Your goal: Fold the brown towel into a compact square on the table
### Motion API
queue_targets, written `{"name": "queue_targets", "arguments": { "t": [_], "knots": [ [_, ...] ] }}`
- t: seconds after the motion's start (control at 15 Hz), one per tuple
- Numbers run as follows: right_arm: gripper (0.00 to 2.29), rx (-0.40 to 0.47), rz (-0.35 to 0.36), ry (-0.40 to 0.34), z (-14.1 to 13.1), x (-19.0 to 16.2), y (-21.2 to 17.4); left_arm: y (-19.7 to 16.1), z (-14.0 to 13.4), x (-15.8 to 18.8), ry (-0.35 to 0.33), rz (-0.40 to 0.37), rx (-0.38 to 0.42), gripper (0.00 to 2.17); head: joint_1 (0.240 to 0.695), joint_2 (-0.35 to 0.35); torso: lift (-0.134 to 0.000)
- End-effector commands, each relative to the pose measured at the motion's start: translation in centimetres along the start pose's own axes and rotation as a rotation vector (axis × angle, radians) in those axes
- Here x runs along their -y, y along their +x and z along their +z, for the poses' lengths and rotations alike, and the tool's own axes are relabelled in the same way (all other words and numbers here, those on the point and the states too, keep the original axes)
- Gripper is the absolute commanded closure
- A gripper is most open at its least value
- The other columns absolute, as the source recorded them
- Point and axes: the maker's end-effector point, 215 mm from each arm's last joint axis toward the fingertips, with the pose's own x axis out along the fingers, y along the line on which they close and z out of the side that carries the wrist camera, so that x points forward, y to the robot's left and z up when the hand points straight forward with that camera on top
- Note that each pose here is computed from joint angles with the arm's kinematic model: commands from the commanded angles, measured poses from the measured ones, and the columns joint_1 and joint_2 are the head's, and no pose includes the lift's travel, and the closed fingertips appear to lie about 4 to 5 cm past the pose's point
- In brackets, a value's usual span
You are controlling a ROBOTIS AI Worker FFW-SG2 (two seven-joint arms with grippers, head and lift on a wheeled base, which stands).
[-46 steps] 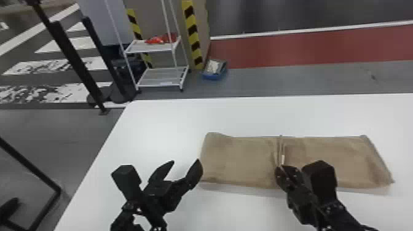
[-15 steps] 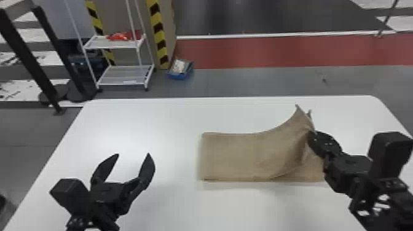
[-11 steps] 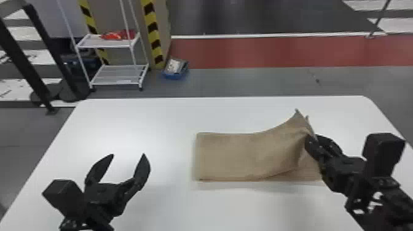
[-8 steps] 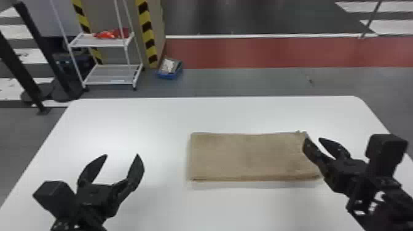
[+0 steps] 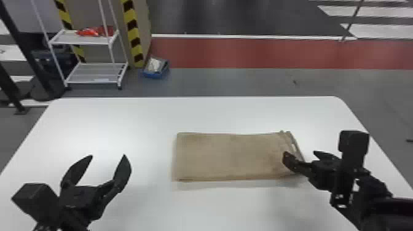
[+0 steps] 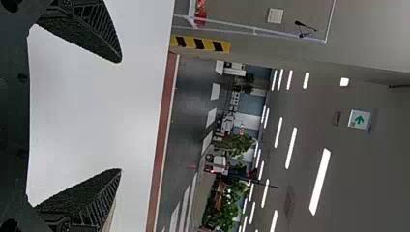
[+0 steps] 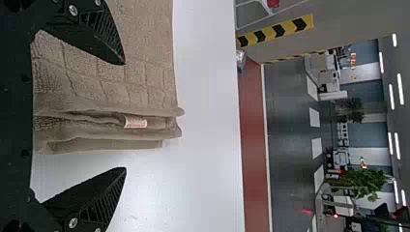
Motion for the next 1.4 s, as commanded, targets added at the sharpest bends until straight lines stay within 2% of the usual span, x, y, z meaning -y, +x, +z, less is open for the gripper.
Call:
{"name": "queue_targets", "arguments": {
  "t": [0.0, 0.4, 0.53, 0.67, 0.87, 1.13, 1.27, 1.33],
  "knots": [
    [0.09, -0.035, -0.001, -0.01, -1.4, -0.1, 1.4, 0.1, 0.1, 0.1, -0.004, 0.0, 0.002, 0.07, 0.695, -0.022, -0.118],
    [0.21, -0.075, 0.011, -0.019, -3.3, -0.6, 3.0, 0.2, -0.3, 0.1, -0.006, -0.004, -0.005, 0.07, 0.695, -0.012, -0.118],
    [0.38, -0.072, 0.02, -0.018, -3.2, -0.8, 3.2, 0.2, -0.4, 0.1, -0.007, -0.003, -0.006, 0.07, 0.695, -0.01, -0.118],
    [0.68, -0.057, 0.044, -0.014, -2.8, -1.4, 2.9, 0.2, -0.5, 0.1, -0.007, -0.003, -0.008, 0.07, 0.695, -0.007, -0.118],
    [1.03, -0.013, 0.046, -0.02, -1.2, -1.7, 2.3, 0.1, -0.6, 0.1, -0.009, -0.002, -0.01, 0.07, 0.695, 0.0, -0.118],
    [1.03, 0.088, 0.048, -0.015, 2.7, -1.7, 0.4, 0.0, -0.7, 0.1, -0.009, -0.004, -0.012, 0.07, 0.695, -0.001, -0.118],
    [1.03, 0.147, 0.068, -0.033, 5.5, -3.4, -1.3, 0.0, -0.7, 0.1, -0.011, -0.005, -0.012, 0.07, 0.695, -0.002, -0.118],
    [1.03, 0.174, 0.096, -0.05, 6.7, -5.3, -2.4, 0.0, -0.7, 0.1, -0.01, -0.005, -0.01, 0.07, 0.695, 0.0, -0.118]
  ]
}}
